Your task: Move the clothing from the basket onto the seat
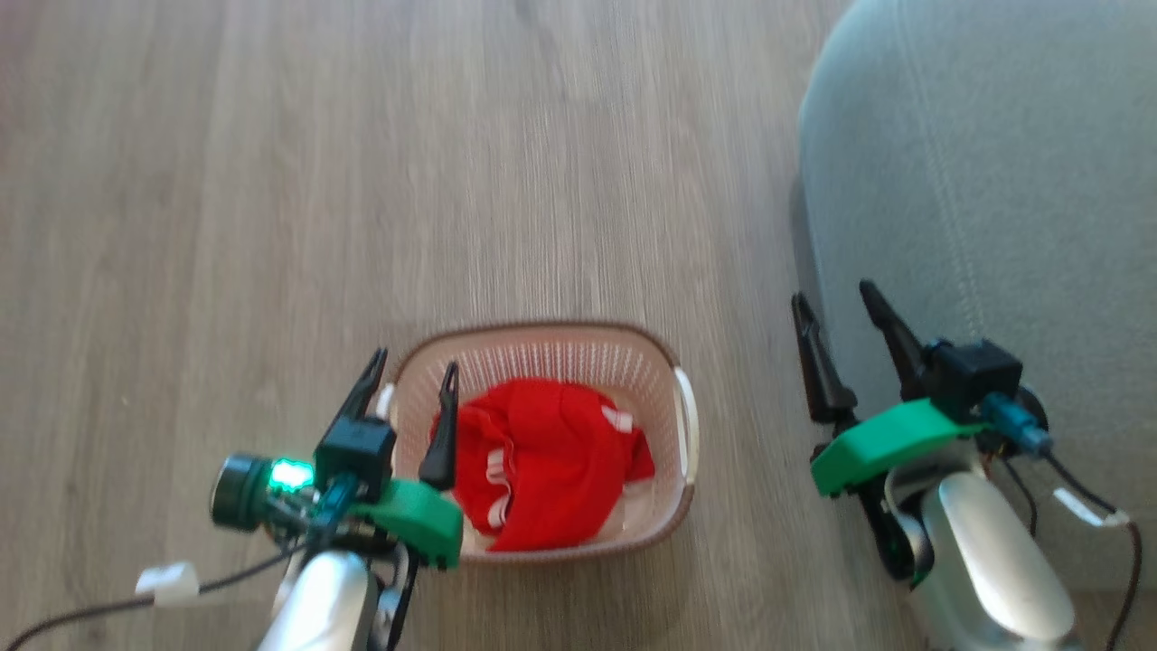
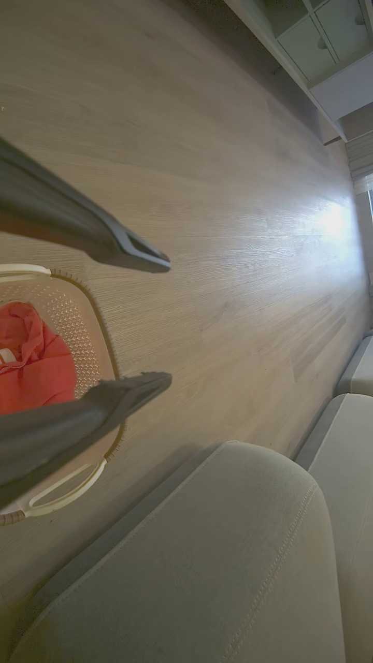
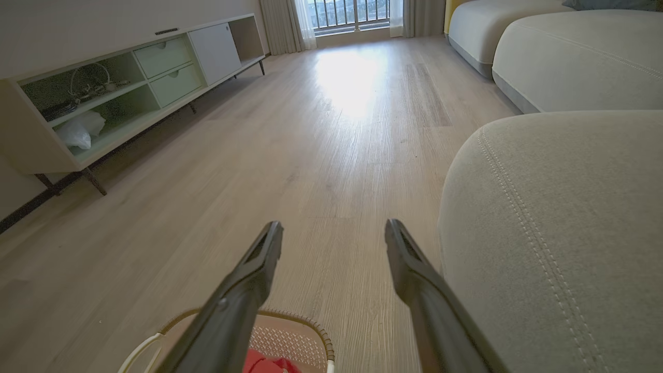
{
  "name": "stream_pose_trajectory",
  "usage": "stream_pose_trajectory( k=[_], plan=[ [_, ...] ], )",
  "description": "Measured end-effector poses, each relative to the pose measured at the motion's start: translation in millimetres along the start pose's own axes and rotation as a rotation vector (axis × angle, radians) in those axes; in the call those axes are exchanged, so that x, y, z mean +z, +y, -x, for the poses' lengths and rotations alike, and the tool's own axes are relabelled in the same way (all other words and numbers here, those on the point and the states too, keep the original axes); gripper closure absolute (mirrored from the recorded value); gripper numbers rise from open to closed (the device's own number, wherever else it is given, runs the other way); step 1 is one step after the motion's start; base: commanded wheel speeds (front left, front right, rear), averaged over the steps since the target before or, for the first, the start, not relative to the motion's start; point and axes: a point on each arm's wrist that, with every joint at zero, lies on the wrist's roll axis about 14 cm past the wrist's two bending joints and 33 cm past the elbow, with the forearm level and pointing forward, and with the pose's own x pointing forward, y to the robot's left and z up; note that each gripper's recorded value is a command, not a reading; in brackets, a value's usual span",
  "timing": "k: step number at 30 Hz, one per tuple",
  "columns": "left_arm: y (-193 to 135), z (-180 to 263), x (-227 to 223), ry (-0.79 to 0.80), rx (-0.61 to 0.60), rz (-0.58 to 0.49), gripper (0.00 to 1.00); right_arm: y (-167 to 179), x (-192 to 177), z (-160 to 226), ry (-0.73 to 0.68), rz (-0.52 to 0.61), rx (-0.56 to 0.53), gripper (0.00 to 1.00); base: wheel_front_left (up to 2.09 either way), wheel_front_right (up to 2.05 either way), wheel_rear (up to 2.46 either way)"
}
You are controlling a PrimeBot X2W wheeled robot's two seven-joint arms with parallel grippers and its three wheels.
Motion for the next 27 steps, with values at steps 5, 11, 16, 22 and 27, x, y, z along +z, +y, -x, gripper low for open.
stream_pose_trajectory(
  k=[5, 11, 16, 22, 27],
  plan=[
    [-17.3, -31.6, -32.4, 0.076, -0.09, -0.034, 0.0, -16.1, -19.7, -21.6, 0.042, 0.028, -0.024, 0.0, 0.0, 0.0, 0.0],
    [-35.7, -54.9, -84.0, 0.193, -0.185, -0.054, 0.0, -33.7, -40.9, -43.2, 0.074, 0.057, -0.047, 0.0, 0.0, 0.0, 0.0],
    [-51.0, -76.0, -136.9, 0.293, -0.295, -0.116, 0.0, -48.2, -68.6, -57.7, 0.117, 0.076, -0.062, 0.0, 0.0, 0.0, 0.0],
    [-61.6, -83.4, -209.0, 0.441, -0.395, -0.168, 0.0, -61.6, -94.5, -70.0, 0.147, 0.093, -0.071, 0.0, 0.0, 0.0, 0.0],
    [-69.4, -88.9, -256.0, 0.528, -0.458, -0.191, 0.0, -64.5, -115.9, -73.4, 0.181, 0.102, -0.058, 0.0, 0.0, 0.0, 0.0]
  ],
)
